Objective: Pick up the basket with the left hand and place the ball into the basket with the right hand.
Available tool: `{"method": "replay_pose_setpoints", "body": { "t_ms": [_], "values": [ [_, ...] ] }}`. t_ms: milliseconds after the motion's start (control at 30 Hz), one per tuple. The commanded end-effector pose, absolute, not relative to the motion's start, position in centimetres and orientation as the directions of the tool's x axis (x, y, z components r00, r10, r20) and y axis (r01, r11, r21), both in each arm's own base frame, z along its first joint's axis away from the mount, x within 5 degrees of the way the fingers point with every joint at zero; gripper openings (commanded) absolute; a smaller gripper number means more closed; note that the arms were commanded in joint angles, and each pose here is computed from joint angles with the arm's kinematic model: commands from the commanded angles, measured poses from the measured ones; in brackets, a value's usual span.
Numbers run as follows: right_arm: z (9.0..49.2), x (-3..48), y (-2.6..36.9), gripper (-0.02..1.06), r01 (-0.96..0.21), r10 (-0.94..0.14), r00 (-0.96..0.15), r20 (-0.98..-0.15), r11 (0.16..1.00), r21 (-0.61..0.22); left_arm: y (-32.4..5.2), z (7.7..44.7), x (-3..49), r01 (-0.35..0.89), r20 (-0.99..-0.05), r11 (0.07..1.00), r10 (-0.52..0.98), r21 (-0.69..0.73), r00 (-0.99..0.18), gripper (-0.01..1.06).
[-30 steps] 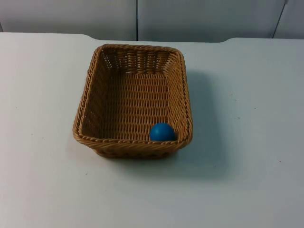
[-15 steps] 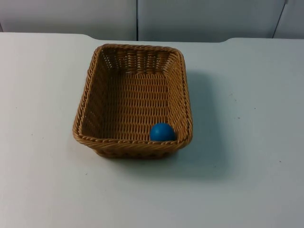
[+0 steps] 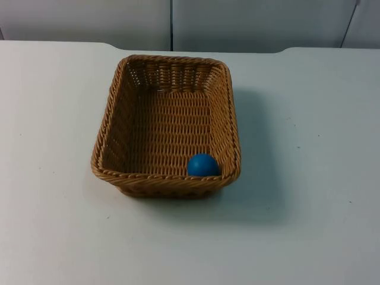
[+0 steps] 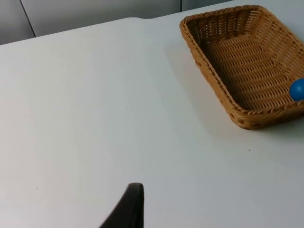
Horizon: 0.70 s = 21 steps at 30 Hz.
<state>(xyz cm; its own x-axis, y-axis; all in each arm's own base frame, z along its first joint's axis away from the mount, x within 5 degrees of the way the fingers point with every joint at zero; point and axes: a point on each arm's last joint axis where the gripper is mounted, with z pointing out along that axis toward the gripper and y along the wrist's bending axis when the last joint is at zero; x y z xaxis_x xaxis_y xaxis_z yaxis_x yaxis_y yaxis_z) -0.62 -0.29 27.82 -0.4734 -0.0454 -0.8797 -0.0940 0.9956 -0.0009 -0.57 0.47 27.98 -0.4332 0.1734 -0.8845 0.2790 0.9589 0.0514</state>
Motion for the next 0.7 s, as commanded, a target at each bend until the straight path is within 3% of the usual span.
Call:
{"method": "replay_pose_setpoints", "body": {
  "t_ms": [0,400,667],
  "values": [
    [27.81,-0.64,-0.25,1.01,-0.101,-0.044,-0.462,-0.886,0.995,0.003,0.49,27.96,-0.60,0.280,-0.887,0.959,0.168,0.046,-0.429,0.97],
    [27.81,-0.64,-0.25,1.01,-0.100,-0.041,-0.463,-0.886,0.995,0.006,0.46,27.96,-0.62,0.269,-0.887,0.962,0.161,0.044,-0.432,0.97],
    [27.81,-0.66,-0.17,1.01,0.023,0.016,-0.464,-0.886,1.000,0.006,0.38,27.96,-0.67,0.140,-0.887,0.989,0.103,0.044,-0.449,0.97]
  ]
}}
